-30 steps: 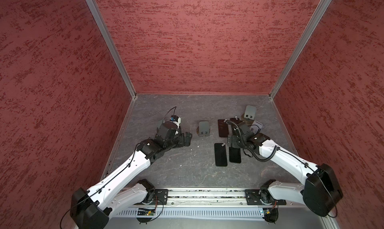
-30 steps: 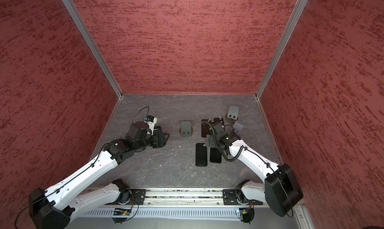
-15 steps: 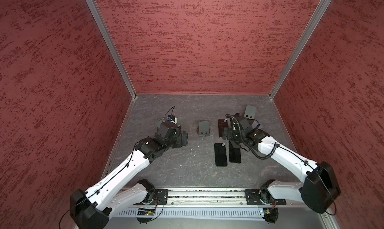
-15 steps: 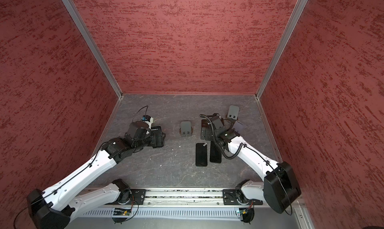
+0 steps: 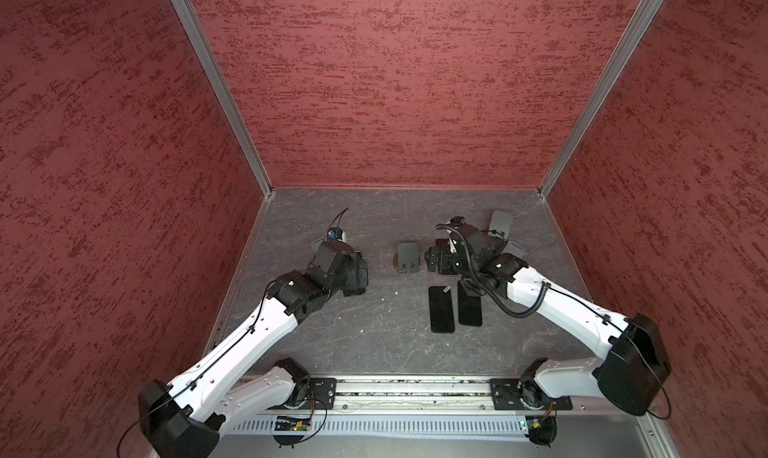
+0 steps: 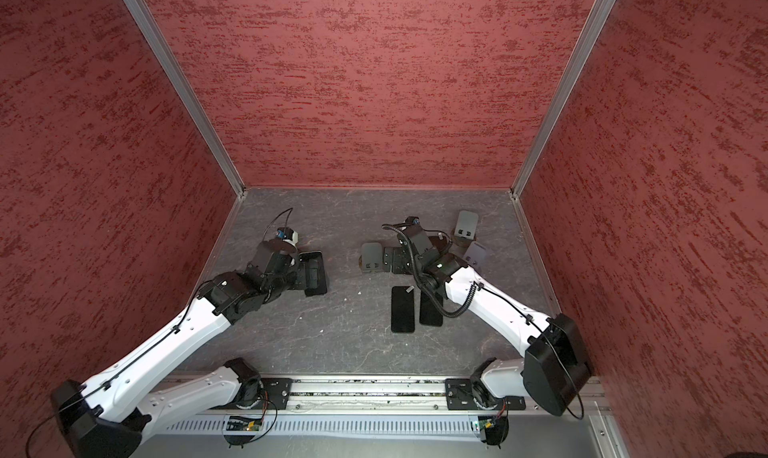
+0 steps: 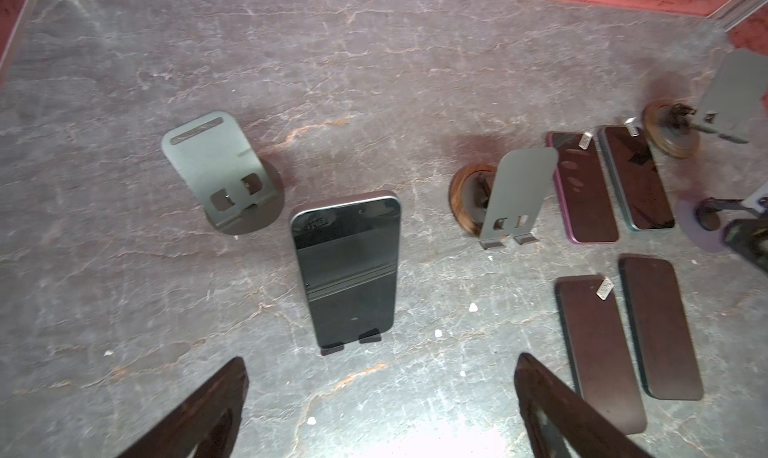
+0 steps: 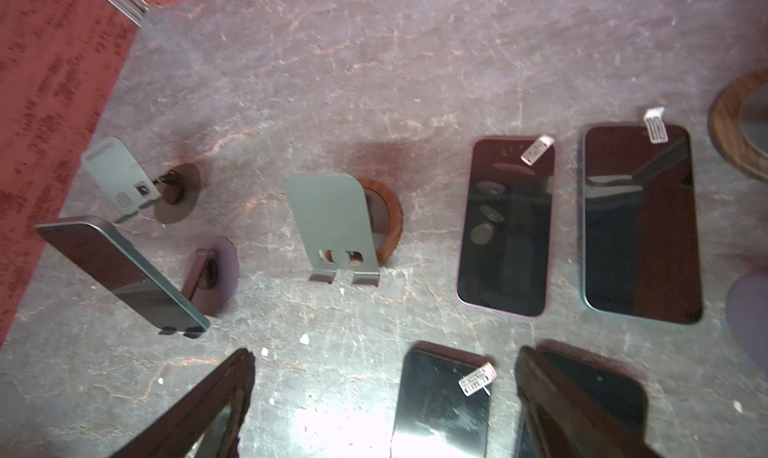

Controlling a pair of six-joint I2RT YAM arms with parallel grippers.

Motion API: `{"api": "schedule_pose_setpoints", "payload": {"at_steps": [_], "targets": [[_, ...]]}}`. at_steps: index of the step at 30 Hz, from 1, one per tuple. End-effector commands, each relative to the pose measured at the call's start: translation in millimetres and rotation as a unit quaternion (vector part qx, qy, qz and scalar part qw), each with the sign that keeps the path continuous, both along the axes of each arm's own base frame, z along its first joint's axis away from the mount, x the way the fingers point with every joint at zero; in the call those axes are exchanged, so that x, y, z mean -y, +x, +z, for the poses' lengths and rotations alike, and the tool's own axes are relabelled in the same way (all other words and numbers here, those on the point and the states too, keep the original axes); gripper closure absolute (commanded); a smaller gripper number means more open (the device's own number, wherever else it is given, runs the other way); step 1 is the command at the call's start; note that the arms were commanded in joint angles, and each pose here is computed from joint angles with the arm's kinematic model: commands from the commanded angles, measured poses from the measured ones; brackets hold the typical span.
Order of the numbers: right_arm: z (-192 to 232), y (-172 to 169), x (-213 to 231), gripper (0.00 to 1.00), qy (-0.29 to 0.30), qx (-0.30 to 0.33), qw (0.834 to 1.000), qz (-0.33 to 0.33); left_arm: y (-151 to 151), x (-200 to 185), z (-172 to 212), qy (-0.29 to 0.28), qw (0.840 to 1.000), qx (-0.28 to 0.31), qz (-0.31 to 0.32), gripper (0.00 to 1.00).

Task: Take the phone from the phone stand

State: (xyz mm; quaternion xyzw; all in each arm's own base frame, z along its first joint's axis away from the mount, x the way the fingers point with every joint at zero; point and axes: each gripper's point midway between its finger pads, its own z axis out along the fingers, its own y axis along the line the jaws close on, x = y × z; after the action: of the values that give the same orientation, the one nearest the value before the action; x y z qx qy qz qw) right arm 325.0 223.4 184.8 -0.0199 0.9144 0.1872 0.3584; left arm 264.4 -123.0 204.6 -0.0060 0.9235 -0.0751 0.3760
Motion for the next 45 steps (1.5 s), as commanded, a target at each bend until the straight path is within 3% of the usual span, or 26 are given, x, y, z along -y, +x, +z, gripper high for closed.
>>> {"api": "schedule_pose_setpoints", "payload": {"at_steps": [1, 8, 16, 29, 45], "targets": [[29, 12, -14, 0.01, 0.029, 0.039, 0.999, 0.005, -5, -17, -3, 0.020, 0.999, -0.017, 0.039, 0.01], [37, 20, -23, 0.01, 0.031, 0.057, 0.998, 0.015, -18, -33, -20, 0.044, 0.995, -0.055, 0.077, 0.00], [28, 22, -22, 0.01, 0.024, 0.057, 0.998, 0.015, -17, -22, -24, 0.031, 0.996, -0.038, 0.070, 0.00], [27, 16, -15, 0.01, 0.026, 0.065, 0.998, 0.010, 11, -16, -36, 0.073, 0.993, -0.039, 0.087, 0.00], [12, 11, -8, 0.01, 0.004, 0.058, 0.998, 0.012, 45, 5, -54, 0.054, 0.995, -0.041, 0.076, 0.00]]}}
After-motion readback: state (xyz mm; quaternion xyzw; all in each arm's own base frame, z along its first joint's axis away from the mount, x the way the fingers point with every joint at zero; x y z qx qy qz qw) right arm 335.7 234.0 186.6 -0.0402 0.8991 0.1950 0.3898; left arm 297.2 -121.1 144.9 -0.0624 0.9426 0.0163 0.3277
